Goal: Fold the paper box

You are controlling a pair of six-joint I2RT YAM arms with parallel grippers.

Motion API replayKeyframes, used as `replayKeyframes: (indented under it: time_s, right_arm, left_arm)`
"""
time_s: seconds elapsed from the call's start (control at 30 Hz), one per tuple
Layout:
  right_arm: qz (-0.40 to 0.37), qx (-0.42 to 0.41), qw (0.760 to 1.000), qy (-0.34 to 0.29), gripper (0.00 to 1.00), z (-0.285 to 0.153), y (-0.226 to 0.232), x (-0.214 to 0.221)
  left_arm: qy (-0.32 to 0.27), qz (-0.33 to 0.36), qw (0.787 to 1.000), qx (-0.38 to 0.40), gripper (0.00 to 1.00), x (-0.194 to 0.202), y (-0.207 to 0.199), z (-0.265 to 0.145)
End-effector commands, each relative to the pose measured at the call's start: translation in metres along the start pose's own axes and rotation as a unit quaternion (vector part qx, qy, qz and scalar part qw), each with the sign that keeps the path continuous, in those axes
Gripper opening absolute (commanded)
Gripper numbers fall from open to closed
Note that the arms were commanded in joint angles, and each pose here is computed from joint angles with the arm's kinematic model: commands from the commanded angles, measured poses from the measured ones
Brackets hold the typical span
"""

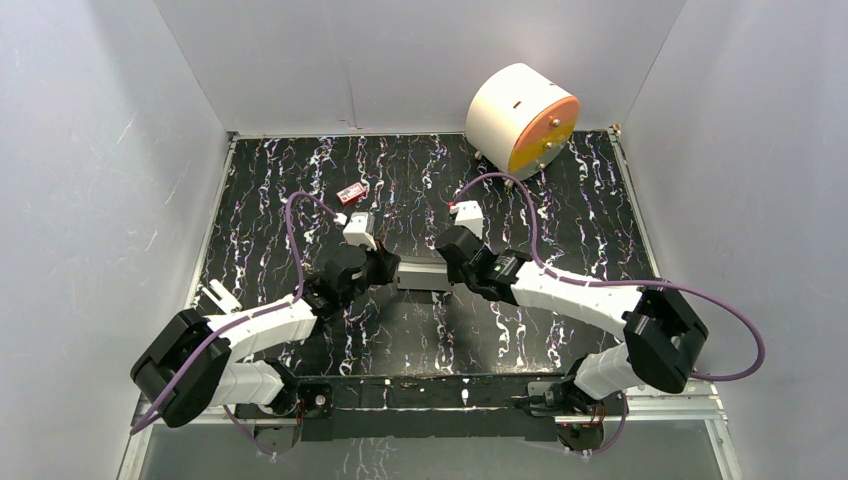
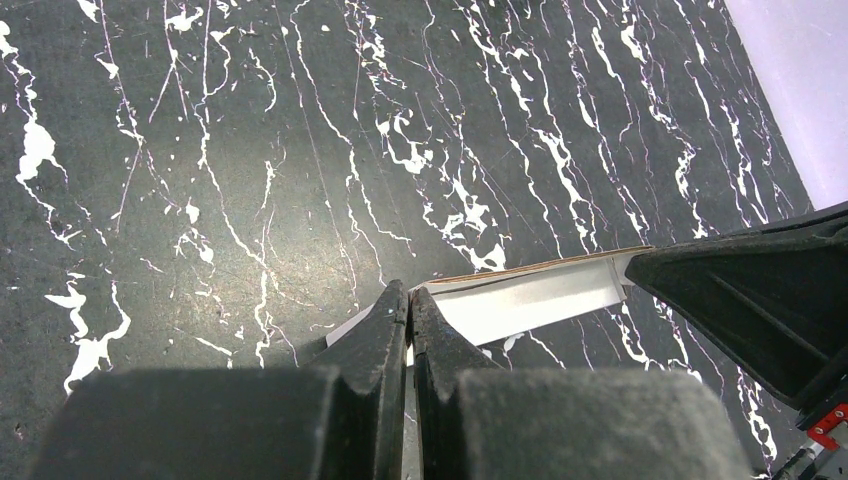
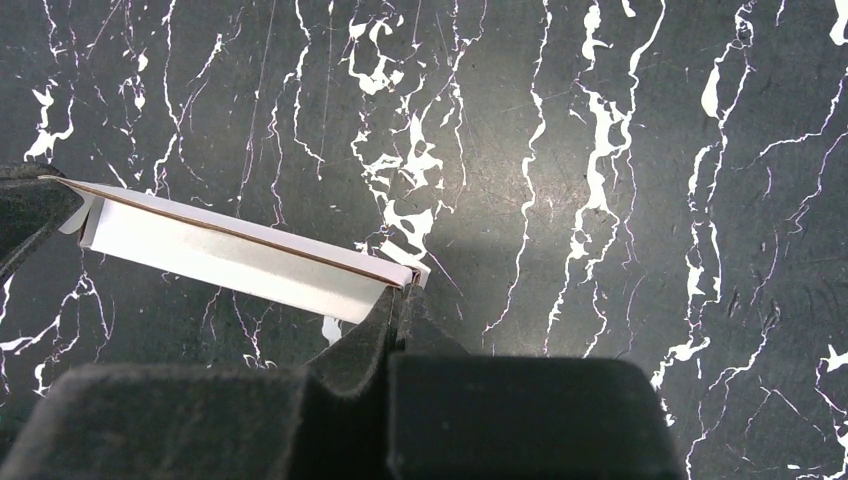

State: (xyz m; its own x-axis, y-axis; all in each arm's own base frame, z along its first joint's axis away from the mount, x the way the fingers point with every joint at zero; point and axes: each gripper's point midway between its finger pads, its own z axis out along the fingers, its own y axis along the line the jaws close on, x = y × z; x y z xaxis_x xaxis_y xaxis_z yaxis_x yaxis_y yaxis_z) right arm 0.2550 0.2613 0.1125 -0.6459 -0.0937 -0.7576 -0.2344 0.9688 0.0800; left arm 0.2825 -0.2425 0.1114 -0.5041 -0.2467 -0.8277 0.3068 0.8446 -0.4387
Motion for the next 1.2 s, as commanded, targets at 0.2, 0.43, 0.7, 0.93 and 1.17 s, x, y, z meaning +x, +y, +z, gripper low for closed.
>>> replayKeyframes:
  time_s: [0.2,0.43,0.7,0.93,1.17]
  right_arm:
    - [0.042,-0.02,0.998,-0.034,0.0,-0.001,0.022,-0.015]
    - [0.03,-0.013,0.999,-0.029,0.0,0.003,0.023,-0.004]
    - [0.022,0.008,0.999,-0.024,0.0,0.007,0.018,0.012]
    - [0.008,0.017,1.0,-0.024,0.0,0.01,0.014,0.026]
    - [0.004,0.011,1.0,-0.028,0.0,0.01,0.019,0.031]
  left_arm:
    - [-0.01,-0.016,0.999,0.031,0.0,-0.005,-0.022,-0.001]
    - [-0.012,-0.021,0.999,0.029,0.0,-0.003,-0.022,-0.002]
    - [-0.013,-0.025,0.999,0.026,0.0,0.002,-0.019,-0.003]
    - [-0.014,-0.024,0.999,0.027,0.0,0.007,-0.016,-0.005]
    - [-0.022,-0.038,0.999,0.025,0.0,0.003,-0.018,-0.005]
